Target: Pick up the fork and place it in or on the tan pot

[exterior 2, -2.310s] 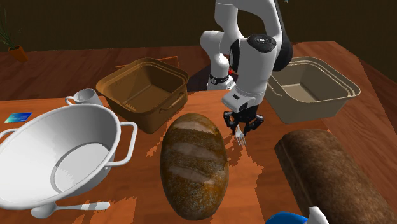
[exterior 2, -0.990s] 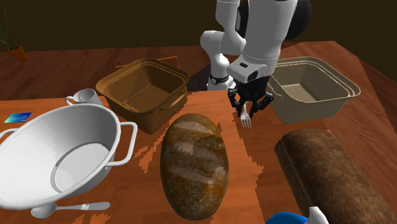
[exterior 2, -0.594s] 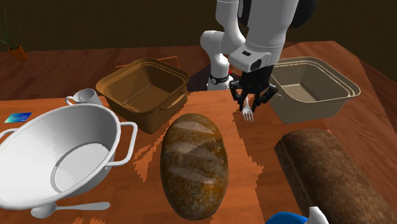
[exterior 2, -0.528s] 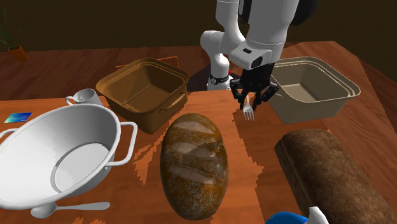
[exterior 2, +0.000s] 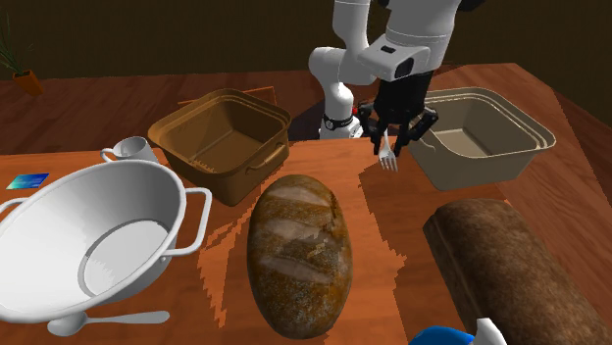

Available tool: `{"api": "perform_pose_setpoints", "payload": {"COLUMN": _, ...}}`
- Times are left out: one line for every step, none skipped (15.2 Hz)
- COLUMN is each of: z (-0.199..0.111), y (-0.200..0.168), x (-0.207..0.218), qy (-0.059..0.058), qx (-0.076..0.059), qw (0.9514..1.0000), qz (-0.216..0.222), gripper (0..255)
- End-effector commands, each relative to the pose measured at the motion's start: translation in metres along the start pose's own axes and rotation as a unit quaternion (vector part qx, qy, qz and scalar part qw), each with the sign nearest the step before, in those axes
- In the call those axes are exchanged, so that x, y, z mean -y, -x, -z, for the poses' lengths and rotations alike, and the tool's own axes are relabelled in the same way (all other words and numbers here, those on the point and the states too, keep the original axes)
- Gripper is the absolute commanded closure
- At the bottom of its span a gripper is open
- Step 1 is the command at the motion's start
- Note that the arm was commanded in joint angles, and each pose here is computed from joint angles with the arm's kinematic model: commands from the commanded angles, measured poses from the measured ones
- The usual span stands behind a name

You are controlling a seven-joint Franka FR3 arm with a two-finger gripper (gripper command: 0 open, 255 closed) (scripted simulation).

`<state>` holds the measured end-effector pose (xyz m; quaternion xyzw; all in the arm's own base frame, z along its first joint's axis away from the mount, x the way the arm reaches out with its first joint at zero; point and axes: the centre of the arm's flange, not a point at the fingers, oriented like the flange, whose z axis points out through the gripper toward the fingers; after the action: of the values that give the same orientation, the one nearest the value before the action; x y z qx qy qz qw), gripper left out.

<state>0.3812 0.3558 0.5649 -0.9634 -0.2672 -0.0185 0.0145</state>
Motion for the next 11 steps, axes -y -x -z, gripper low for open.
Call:
{"api": "perform_pose_setpoints", "payload": {"z": 0.011, "y": 0.001, "x": -0.001, "qy": 0.0, "qx": 0.0, "qw": 1.0, "qz": 0.0, "gripper": 255}}
{"api": "perform_pose_setpoints", "payload": {"z": 0.017, "y": 0.0, "x": -0.001, "qy": 0.0, "qx": 0.0, "qw": 1.0, "qz": 0.0, "gripper": 255}}
{"api": "perform_pose_setpoints", "payload": {"z": 0.022, "y": 0.0, "x": -0.001, "qy": 0.0, "qx": 0.0, "qw": 1.0, "qz": 0.0, "gripper": 255}}
{"api": "perform_pose_setpoints", "payload": {"z": 0.027, "y": 0.0, "x": -0.001, "qy": 0.0, "qx": 0.0, "qw": 1.0, "qz": 0.0, "gripper": 255}}
{"api": "perform_pose_setpoints", "payload": {"z": 0.032, "y": 0.0, "x": -0.001, "qy": 0.0, "qx": 0.0, "qw": 1.0, "qz": 0.0, "gripper": 255}}
{"api": "perform_pose_setpoints", "payload": {"z": 0.035, "y": 0.0, "x": -0.001, "qy": 0.0, "qx": 0.0, "qw": 1.0, "qz": 0.0, "gripper": 255}}
{"api": "perform_pose_setpoints", "payload": {"z": 0.035, "y": 0.008, "x": 0.009, "qy": 0.0, "qx": 0.0, "qw": 1.0, "qz": 0.0, "gripper": 255}}
{"api": "perform_pose_setpoints", "payload": {"z": 0.036, "y": 0.017, "x": 0.019, "qy": 0.0, "qx": 0.0, "qw": 1.0, "qz": 0.0, "gripper": 255}}
{"api": "perform_pose_setpoints", "payload": {"z": 0.036, "y": 0.025, "x": 0.029, "qy": 0.0, "qx": 0.0, "qw": 1.0, "qz": 0.0, "gripper": 255}}
{"api": "perform_pose_setpoints", "payload": {"z": 0.037, "y": 0.034, "x": 0.039, "qy": 0.0, "qx": 0.0, "qw": 1.0, "qz": 0.0, "gripper": 255}}
{"api": "perform_pose_setpoints", "payload": {"z": 0.037, "y": 0.042, "x": 0.05, "qy": 0.0, "qx": 0.0, "qw": 1.0, "qz": 0.0, "gripper": 255}}
